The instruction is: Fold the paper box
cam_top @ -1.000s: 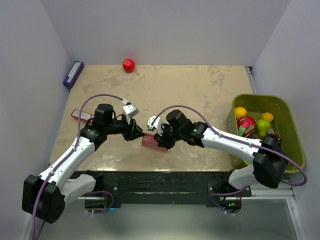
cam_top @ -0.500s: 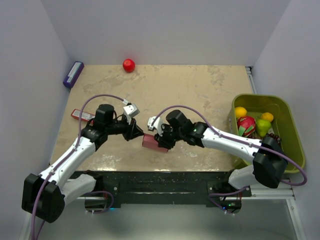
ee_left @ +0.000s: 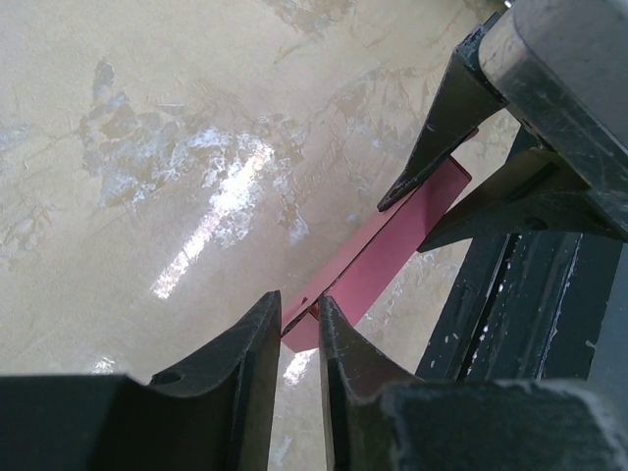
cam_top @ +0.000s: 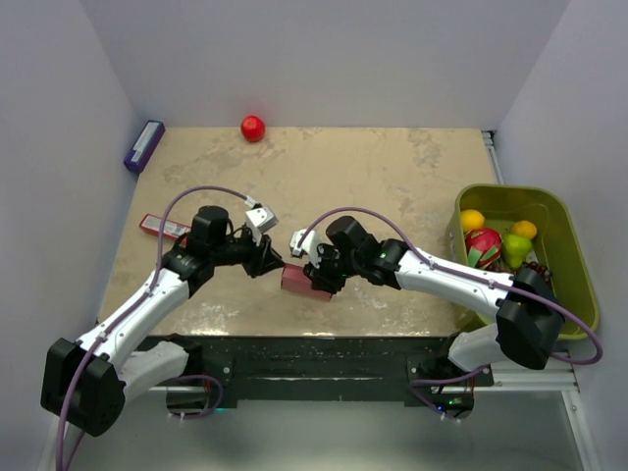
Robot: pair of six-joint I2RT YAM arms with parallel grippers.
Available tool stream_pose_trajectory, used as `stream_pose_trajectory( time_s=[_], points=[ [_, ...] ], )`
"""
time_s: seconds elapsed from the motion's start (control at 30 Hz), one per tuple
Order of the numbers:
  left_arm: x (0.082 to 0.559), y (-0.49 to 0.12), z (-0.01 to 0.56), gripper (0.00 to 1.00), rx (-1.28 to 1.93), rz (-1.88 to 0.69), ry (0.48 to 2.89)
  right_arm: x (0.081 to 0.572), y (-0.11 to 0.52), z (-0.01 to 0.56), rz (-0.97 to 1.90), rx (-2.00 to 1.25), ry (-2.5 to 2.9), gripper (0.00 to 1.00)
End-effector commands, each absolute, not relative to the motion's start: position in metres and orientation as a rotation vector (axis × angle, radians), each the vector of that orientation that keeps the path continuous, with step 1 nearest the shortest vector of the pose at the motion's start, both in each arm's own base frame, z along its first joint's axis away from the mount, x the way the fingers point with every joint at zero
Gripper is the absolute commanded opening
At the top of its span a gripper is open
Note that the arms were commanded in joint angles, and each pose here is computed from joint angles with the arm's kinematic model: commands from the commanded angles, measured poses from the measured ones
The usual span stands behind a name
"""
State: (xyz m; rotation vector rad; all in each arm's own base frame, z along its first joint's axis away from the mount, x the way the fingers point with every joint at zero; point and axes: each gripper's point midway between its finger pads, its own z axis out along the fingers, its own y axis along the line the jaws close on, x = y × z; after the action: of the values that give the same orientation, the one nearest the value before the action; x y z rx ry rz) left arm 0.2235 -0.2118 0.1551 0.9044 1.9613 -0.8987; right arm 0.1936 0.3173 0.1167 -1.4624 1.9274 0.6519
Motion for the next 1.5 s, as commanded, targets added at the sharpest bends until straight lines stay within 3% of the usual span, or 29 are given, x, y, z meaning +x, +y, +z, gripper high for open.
stream_pose_trajectory(
  time_s=[0.0, 0.17, 0.4, 0.77, 1.47],
  points=[
    [0.222, -0.214, 0.155, 0.30, 0.931, -0.884, 1.930, 0.199, 0.327, 0.132, 0.679, -1.443, 1.854, 0.28],
    [0.220, -0.216, 0.155, 0.29, 0.939, -0.893, 1.925, 0.199, 0.327, 0.134, 0.688, -1.442, 1.848, 0.28],
    [0.220, -0.216, 0.157, 0.21, 0.944, -0.889, 1.916, 0.200, 0.326, 0.135, 0.686, -1.438, 1.849, 0.28],
    [0.225, -0.218, 0.143, 0.00, 0.914, -0.880, 2.020, 0.217, 0.327, 0.125, 0.603, -1.384, 1.899, 0.28],
    [0.225, -0.223, 0.113, 0.00, 0.446, -0.766, 2.154, 0.242, 0.317, 0.107, 0.355, -1.242, 1.977, 0.28]
  ],
)
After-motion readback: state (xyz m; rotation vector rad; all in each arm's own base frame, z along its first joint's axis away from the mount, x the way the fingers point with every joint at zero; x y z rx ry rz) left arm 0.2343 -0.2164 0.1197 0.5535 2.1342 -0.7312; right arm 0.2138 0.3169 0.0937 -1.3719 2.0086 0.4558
